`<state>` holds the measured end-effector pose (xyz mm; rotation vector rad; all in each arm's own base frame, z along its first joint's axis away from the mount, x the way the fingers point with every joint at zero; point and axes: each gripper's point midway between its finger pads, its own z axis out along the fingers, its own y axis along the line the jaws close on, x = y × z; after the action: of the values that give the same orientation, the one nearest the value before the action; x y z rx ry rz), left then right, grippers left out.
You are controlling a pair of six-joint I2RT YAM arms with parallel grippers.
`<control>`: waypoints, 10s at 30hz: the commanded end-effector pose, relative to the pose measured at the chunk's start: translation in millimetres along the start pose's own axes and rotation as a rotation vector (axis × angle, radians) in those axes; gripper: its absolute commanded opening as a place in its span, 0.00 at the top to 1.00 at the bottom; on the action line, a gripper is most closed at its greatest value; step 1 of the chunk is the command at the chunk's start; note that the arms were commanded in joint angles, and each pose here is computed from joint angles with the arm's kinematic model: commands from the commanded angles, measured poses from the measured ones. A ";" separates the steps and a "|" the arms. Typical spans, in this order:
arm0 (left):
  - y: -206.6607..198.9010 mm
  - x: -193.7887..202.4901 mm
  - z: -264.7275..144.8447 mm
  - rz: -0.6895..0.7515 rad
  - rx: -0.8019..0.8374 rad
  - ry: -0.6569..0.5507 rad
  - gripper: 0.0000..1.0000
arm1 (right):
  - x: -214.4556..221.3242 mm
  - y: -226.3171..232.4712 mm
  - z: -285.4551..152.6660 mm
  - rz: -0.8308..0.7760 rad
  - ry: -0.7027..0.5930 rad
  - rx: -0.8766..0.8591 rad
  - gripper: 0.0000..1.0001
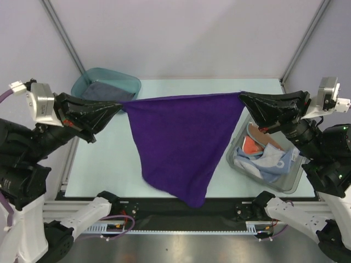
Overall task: Fold and stack the towels
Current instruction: Flatten out the crumpled towel, then fold the towel
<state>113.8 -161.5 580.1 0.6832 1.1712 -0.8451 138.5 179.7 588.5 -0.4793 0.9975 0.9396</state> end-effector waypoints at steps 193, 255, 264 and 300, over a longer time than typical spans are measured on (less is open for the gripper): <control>347.1 563.5 80.3 -0.278 -0.652 1.071 0.52 | 560.6 -397.5 -67.7 0.367 1.096 0.748 0.71; 383.5 553.3 96.6 -0.390 -0.685 1.036 0.52 | 545.3 -418.2 -61.9 0.431 0.985 0.797 0.59; 353.3 489.1 93.7 -0.353 -0.669 0.988 0.46 | 483.6 -373.4 -57.1 0.406 1.052 0.822 0.58; 214.8 561.9 -41.6 -0.567 -0.940 1.260 0.55 | 512.9 -190.3 -160.5 0.431 1.516 0.724 1.00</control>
<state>360.9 -138.2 20.2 0.0245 2.7695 -0.1614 333.9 196.0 53.3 -0.2942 2.7652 0.4024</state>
